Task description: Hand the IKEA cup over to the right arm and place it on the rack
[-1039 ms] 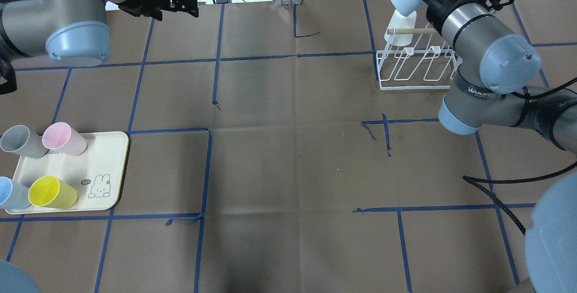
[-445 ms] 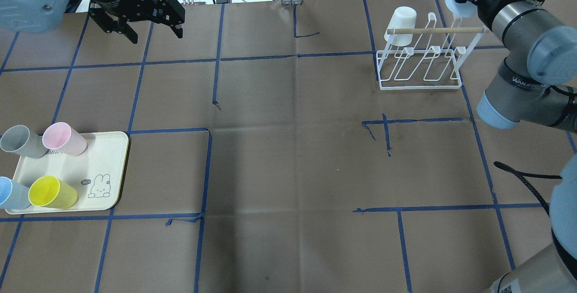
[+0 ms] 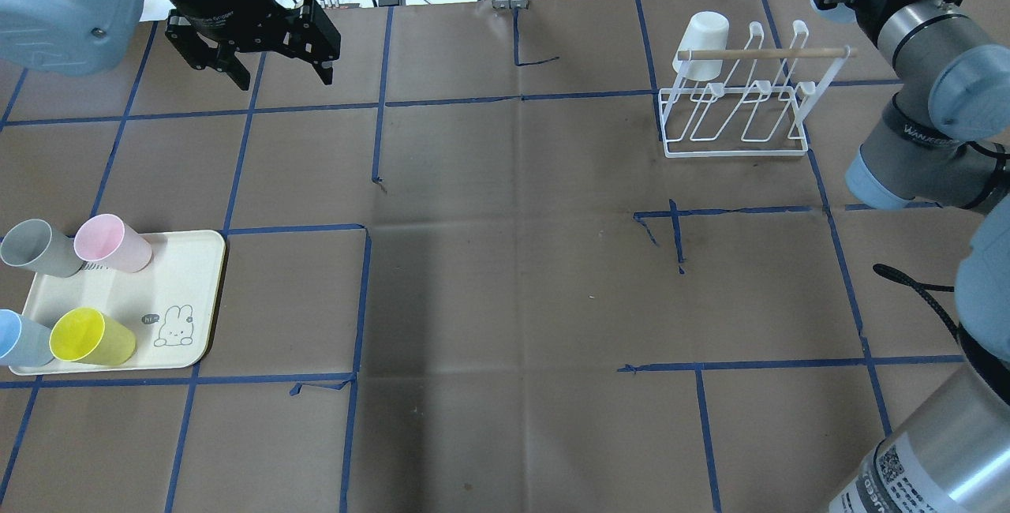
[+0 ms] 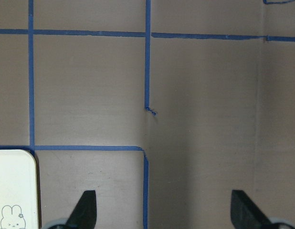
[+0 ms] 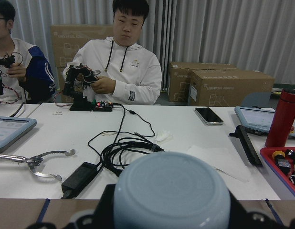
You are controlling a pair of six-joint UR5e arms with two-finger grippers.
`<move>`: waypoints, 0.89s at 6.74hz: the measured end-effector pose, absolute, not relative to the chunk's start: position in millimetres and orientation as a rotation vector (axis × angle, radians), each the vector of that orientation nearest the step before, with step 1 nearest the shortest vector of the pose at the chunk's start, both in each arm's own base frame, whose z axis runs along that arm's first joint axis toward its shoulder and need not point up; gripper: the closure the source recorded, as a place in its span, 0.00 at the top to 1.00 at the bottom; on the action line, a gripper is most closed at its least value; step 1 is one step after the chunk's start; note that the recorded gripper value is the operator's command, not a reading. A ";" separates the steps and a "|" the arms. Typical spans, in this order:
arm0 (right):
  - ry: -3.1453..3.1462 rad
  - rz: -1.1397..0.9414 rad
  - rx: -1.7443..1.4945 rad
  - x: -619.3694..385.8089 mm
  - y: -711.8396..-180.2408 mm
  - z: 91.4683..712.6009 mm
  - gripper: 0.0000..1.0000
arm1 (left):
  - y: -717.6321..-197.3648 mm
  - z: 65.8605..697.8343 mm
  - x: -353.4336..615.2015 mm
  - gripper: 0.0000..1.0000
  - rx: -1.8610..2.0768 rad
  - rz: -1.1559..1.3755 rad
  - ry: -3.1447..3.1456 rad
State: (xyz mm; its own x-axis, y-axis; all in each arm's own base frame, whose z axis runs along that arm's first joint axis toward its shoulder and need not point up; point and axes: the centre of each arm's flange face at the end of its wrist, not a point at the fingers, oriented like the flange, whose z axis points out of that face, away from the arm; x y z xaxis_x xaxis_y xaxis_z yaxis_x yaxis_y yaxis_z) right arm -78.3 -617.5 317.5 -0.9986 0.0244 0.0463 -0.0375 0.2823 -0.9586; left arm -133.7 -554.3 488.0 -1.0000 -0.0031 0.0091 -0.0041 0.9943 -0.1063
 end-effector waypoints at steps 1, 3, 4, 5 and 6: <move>-2.472 1.849 0.010 -87.6 -625.3 310.1 0.11 | -551.5 487.8 -130.7 1.00 -0.033 0.166 -3.135; -2.501 1.856 0.034 -87.0 -638.6 290.4 0.11 | -544.9 489.1 -128.1 1.00 -0.118 0.168 -3.139; -2.516 1.857 0.043 -82.3 -641.0 284.6 0.11 | -541.0 488.2 -127.7 1.00 -0.128 0.165 -3.138; -2.528 1.855 0.049 -78.1 -642.3 280.8 0.11 | -537.4 487.0 -124.2 1.00 -0.123 0.163 -3.138; -2.538 1.854 0.057 -73.2 -643.1 277.8 0.11 | -536.3 486.8 -115.5 1.00 -0.098 0.164 -3.139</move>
